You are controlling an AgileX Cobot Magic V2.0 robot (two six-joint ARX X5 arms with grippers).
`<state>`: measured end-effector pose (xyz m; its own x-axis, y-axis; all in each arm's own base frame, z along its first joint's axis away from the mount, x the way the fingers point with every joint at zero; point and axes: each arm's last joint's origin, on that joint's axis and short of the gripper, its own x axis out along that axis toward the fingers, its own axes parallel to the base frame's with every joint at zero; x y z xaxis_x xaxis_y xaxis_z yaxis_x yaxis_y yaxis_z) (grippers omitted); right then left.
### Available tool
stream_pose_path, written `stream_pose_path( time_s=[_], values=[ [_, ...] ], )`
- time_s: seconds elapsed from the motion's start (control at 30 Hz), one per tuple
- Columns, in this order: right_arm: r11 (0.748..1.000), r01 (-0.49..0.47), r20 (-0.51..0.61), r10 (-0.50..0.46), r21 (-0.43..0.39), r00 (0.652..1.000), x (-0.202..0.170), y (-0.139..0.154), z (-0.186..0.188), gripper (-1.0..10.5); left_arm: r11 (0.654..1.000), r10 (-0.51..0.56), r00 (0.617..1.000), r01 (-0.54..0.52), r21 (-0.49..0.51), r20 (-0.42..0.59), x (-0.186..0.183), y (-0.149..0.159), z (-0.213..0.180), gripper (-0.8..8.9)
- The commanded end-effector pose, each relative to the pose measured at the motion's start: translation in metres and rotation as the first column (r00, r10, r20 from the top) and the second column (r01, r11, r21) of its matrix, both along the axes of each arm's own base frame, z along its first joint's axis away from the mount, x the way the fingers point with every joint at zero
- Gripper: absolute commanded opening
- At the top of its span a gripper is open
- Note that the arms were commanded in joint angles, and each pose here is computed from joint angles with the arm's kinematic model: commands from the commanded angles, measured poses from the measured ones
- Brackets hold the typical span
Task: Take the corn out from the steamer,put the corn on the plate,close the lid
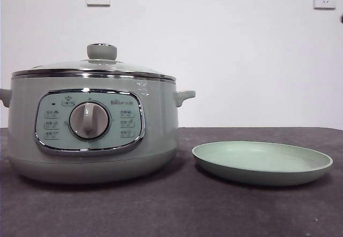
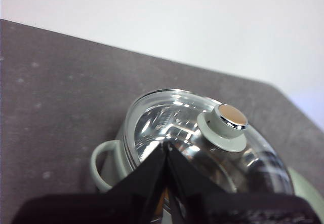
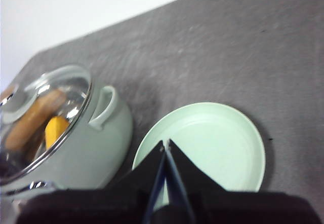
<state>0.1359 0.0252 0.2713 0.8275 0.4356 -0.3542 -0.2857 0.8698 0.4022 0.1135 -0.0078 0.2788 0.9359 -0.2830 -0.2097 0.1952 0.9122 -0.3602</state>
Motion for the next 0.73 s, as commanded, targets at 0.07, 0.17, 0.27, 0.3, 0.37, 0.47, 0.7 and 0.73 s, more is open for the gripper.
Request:
stream_pose_path(
  time_s=[0.07, 0.17, 0.27, 0.3, 0.37, 0.47, 0.7, 0.73],
  values=[
    [0.993, -0.086, -0.031, 0.084, -0.081, 0.996, 0.016, 0.003, 0.014, 0.0, 0.994, -0.022, 0.999, 0.026, 0.105, -0.042, 0.014, 0.0, 0.018, -0.07],
    [0.984, -0.123, -0.074, 0.114, -0.132, 0.991, 0.028, 0.005, 0.023, 0.0, 0.991, -0.032, 0.995, 0.044, 0.127, -0.09, 0.025, 0.0, 0.029, -0.06],
    [0.974, -0.15, -0.107, 0.133, -0.169, 0.985, 0.036, 0.006, 0.031, 0.0, 0.991, -0.066, 0.993, 0.077, 0.114, -0.095, 0.035, -0.001, 0.037, -0.04],
    [0.973, -0.152, -0.114, 0.134, -0.175, 0.984, 0.039, 0.006, 0.033, 0.0, 0.991, -0.08, 0.992, 0.089, 0.102, -0.093, 0.037, -0.001, 0.039, -0.04],
    [0.972, -0.154, -0.118, 0.135, -0.177, 0.984, 0.042, 0.006, 0.036, 0.2, 0.995, -0.077, 0.993, 0.083, 0.063, -0.091, 0.041, -0.001, 0.04, -0.04],
    [0.972, -0.152, -0.113, 0.133, -0.178, 0.985, 0.045, 0.006, 0.037, 1.4, 0.997, -0.069, 0.991, 0.072, 0.024, -0.115, 0.044, -0.001, 0.038, 0.01],
    [0.972, -0.15, -0.11, 0.132, -0.178, 0.985, 0.046, 0.006, 0.038, 2.4, 0.985, -0.17, 0.977, 0.17, -0.007, -0.127, 0.055, -0.006, 0.034, 3.46],
    [0.972, -0.15, -0.111, 0.132, -0.178, 0.985, 0.046, 0.006, 0.037, 2.4, 0.982, -0.19, 0.973, 0.19, -0.012, -0.128, 0.057, -0.007, 0.034, 3.46]
  ],
)
